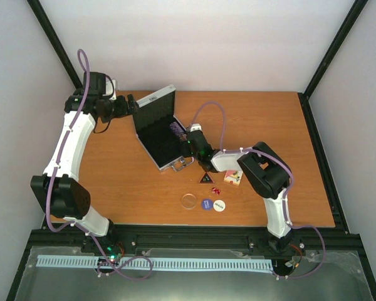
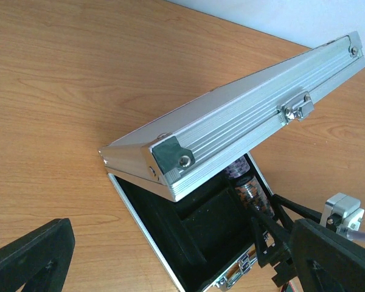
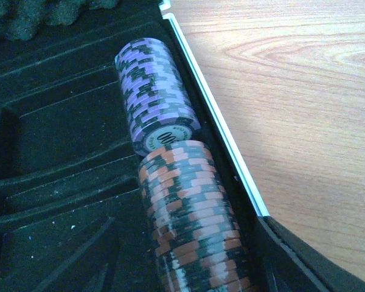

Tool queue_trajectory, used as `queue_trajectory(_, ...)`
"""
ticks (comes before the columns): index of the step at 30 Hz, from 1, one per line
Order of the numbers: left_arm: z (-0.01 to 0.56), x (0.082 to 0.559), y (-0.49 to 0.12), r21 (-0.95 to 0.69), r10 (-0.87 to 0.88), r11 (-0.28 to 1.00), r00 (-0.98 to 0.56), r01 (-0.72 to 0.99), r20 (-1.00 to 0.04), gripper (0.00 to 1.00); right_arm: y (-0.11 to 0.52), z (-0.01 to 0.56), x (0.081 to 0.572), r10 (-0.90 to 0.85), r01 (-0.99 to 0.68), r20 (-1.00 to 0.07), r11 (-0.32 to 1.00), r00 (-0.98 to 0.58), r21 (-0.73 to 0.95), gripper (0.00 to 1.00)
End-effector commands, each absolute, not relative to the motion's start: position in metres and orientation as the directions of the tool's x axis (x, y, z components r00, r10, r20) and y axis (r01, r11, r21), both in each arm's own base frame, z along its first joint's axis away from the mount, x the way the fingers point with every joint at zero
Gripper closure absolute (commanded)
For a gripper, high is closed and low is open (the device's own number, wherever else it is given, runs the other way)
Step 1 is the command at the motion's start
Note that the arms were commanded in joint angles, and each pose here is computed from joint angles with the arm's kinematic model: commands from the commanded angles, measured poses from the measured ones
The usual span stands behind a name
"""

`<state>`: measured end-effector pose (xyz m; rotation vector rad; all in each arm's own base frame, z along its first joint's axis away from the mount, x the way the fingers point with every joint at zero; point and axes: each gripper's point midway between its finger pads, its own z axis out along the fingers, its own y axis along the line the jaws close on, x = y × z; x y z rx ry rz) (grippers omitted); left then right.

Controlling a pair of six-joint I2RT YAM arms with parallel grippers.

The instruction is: Pack up texas hold em set

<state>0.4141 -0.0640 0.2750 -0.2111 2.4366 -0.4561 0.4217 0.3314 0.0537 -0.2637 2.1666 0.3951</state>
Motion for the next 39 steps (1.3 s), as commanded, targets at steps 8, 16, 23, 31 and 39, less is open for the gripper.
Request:
queue_trajectory(8, 0.290, 0.421, -0.068, -0.387, -0.258, 0.922, -0.760, -0.010, -0.597, 0.00, 0.337, 0.079, 0.403, -0.219, -0.437, -0.744, 0.893, -0.631, 0.108, 0.11)
queue_trajectory(16, 0.302, 0.423, -0.070, -0.400, -0.264, 0.917, -0.743, 0.006, -0.615, 0.00, 0.339, 0.134, 0.409, -0.234, -0.473, -0.749, 0.873, -0.620, 0.118, 0.00)
queue_trajectory(23, 0.305, 0.425, -0.071, -0.404, -0.266, 0.915, -0.740, 0.008, -0.618, 0.00, 0.325, 0.138, 0.411, -0.194, -0.447, -0.649, 0.859, -0.735, 0.249, 0.00)
queue_trajectory(31, 0.327, 0.428, -0.070, -0.412, -0.282, 0.911, -0.711, 0.012, -0.644, 0.00, 0.272, 0.131, 0.401, -0.197, -0.318, -0.523, 0.936, -0.829, 0.151, 0.00)
queue_trajectory(39, 0.350, 0.427, -0.070, -0.430, -0.305, 0.903, -0.674, 0.021, -0.673, 0.00, 0.187, 0.120, 0.352, -0.238, -0.219, -0.286, 0.971, -0.928, -0.097, 0.00)
